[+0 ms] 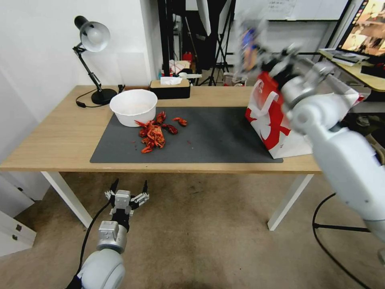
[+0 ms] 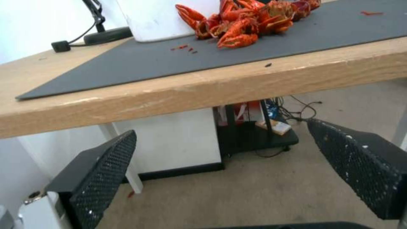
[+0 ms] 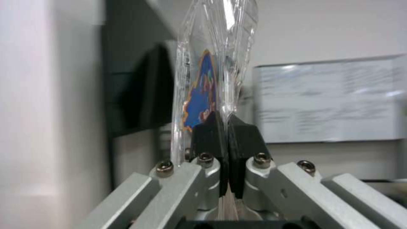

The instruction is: Close the takeout container lid, then place the container into the takeout bag.

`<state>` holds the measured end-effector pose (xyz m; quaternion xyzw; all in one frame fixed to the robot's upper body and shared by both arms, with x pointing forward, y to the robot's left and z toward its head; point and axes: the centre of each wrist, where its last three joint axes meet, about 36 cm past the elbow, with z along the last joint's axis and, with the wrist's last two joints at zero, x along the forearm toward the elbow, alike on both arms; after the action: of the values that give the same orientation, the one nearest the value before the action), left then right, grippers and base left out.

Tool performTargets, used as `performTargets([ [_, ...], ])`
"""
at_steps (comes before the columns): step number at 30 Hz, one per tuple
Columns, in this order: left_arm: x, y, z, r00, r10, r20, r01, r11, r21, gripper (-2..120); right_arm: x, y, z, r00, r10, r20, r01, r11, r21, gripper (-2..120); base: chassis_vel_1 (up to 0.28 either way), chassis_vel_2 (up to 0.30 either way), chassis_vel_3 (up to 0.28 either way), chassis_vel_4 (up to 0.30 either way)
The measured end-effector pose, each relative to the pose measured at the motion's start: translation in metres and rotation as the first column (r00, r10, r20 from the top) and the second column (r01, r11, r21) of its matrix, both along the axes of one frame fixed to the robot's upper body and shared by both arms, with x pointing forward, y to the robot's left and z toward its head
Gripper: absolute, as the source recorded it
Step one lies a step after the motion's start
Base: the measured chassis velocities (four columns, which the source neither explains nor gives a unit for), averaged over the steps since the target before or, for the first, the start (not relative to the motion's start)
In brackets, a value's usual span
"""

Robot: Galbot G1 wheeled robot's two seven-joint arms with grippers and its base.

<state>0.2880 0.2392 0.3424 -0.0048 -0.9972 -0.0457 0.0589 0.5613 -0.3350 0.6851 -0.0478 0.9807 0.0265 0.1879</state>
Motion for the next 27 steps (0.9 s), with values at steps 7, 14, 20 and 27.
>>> performTargets([
  [7, -0.002, -0.004, -0.004, 1.000, -0.004, -0.010, 0.004, 1.000, -0.006, 100, -0.019, -0.048, -0.002, 0.976, -0.197, -0.088, 0.188, 0.977, -0.100, 0, 0.000, 0.000, 0.000, 0.000],
  [14, -0.003, -0.010, -0.006, 1.000, -0.008, -0.010, 0.008, 1.000, -0.010, 100, -0.024, -0.050, -0.032, 0.969, -0.140, -0.205, 0.135, 0.990, -0.036, 9, 0.000, 0.000, 0.000, 0.000],
  [20, -0.003, -0.011, -0.005, 1.000, -0.007, -0.004, 0.007, 1.000, -0.005, 100, -0.025, -0.043, -0.052, 0.961, -0.120, -0.248, 0.124, 0.992, -0.001, 43, 0.000, 0.000, 0.000, 0.000],
  [27, -0.001, -0.012, -0.003, 1.000, -0.008, 0.003, 0.008, 1.000, -0.005, 100, -0.031, -0.036, -0.057, 0.971, -0.089, -0.222, 0.088, 0.996, -0.013, 64, 0.000, 0.000, 0.000, 0.000],
])
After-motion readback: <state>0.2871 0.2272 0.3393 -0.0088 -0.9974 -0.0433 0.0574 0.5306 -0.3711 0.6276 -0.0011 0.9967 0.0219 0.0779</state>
